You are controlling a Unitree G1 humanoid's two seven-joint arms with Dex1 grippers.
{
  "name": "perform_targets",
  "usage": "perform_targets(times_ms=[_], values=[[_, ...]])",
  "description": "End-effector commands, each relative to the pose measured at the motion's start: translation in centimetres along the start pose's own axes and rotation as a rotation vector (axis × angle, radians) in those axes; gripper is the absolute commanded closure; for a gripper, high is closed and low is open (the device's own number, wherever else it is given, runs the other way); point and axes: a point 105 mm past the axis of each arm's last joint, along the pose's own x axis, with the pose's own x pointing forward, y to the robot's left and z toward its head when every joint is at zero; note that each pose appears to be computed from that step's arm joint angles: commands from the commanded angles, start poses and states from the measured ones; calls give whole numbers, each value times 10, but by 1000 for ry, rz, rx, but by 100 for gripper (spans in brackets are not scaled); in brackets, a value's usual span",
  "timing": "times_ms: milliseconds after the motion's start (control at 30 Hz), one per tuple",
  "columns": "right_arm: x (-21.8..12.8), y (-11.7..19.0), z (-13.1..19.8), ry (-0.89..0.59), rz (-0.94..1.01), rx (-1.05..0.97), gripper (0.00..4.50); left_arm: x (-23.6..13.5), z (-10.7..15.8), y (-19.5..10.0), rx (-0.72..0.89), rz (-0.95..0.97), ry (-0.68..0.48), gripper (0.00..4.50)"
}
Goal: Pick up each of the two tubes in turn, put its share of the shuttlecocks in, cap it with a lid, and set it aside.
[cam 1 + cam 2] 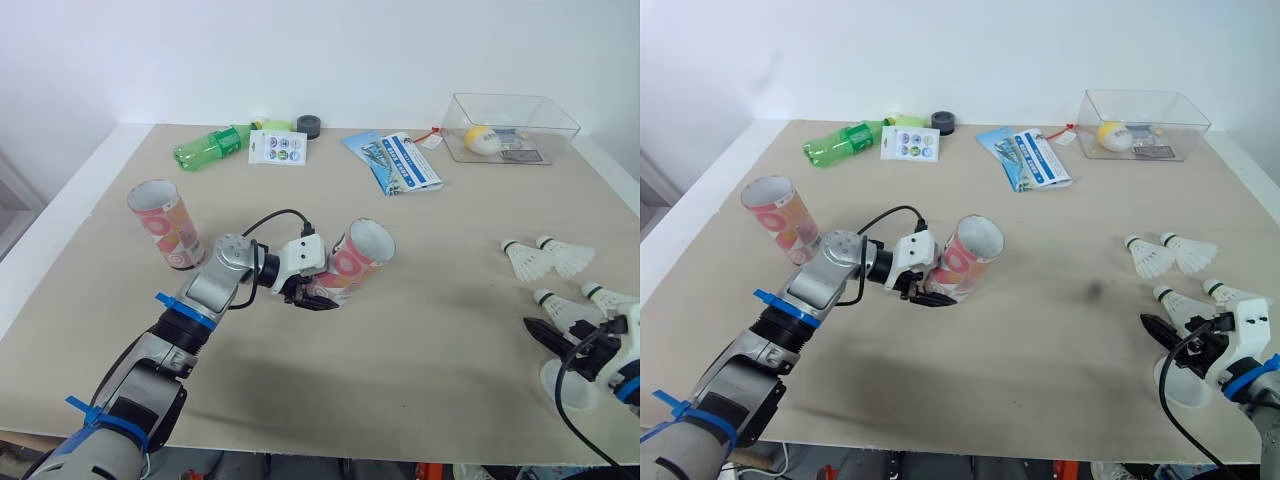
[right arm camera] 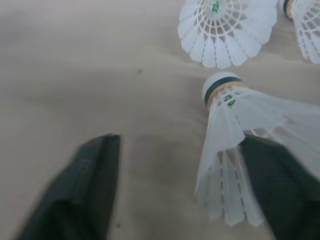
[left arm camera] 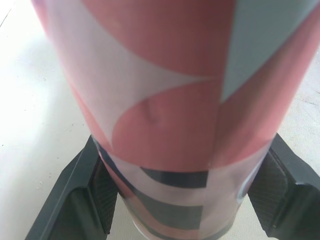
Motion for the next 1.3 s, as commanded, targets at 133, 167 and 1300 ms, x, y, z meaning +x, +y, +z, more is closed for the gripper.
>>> perform_targets(times_ms=[133,167,1300], values=[[-1,-8,15,-43,-25,-80,429,4,-3,-2,11,-21,26,146],[0,-9,15,-47,-28,-85,441,3,-3,-2,12,-21,27,146],[33,207,193,-352,892,-1608,441,7,4,11,25,-44,-8,146]])
